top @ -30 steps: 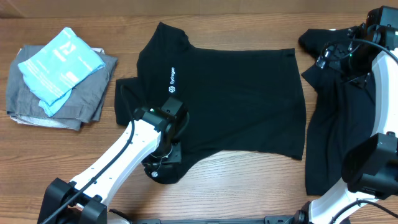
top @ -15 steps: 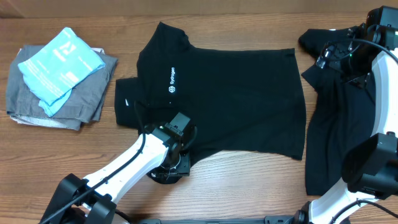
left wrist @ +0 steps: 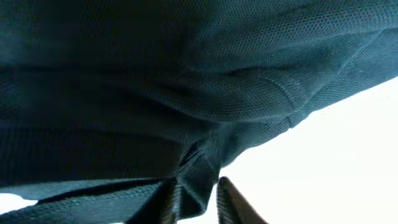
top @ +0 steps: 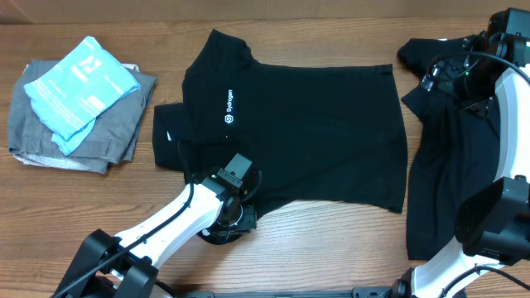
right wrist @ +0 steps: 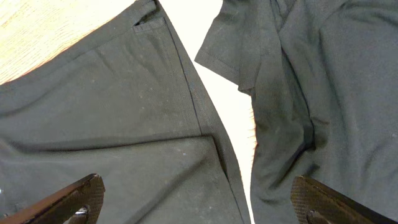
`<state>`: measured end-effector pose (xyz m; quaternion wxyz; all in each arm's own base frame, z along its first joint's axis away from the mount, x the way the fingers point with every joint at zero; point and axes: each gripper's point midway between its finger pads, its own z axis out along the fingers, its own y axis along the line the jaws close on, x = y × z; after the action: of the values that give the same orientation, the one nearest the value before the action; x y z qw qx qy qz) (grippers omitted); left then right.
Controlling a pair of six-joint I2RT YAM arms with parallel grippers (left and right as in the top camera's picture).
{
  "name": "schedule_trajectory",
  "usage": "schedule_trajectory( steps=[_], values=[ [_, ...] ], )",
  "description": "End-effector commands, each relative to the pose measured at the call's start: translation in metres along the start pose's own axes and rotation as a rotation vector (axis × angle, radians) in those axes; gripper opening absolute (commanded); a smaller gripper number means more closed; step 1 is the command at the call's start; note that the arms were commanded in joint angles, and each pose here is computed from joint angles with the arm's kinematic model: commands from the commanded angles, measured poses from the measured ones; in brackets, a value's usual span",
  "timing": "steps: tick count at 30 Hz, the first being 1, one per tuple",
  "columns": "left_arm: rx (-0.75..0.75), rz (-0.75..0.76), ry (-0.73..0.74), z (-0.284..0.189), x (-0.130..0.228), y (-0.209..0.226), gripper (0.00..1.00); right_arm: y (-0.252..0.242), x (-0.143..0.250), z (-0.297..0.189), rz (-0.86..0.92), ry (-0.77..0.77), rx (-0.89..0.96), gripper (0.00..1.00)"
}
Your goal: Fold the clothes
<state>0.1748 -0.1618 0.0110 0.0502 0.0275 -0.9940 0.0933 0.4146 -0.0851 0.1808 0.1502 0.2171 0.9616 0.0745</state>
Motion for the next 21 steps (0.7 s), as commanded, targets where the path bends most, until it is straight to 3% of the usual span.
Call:
schedule_trajectory(
  steps=[1,4,14,21],
  values=[
    [0.061,0.004,0.042,0.000,0.009,-0.010,0.09,0.000,-0.005,-0.009,0.002,-0.030,0.002,1.00],
    [0.086,0.011,0.062,0.000,0.014,-0.015,0.04,0.000,-0.005,-0.009,0.002,-0.030,0.002,1.00],
    [0.057,0.077,0.101,0.004,0.036,-0.025,0.04,0.000,-0.005,-0.009,0.002,-0.030,0.002,1.00],
    [0.054,0.123,0.142,0.007,0.057,-0.035,0.16,0.000,-0.005,-0.009,0.002,-0.030,0.002,1.00]
  ],
)
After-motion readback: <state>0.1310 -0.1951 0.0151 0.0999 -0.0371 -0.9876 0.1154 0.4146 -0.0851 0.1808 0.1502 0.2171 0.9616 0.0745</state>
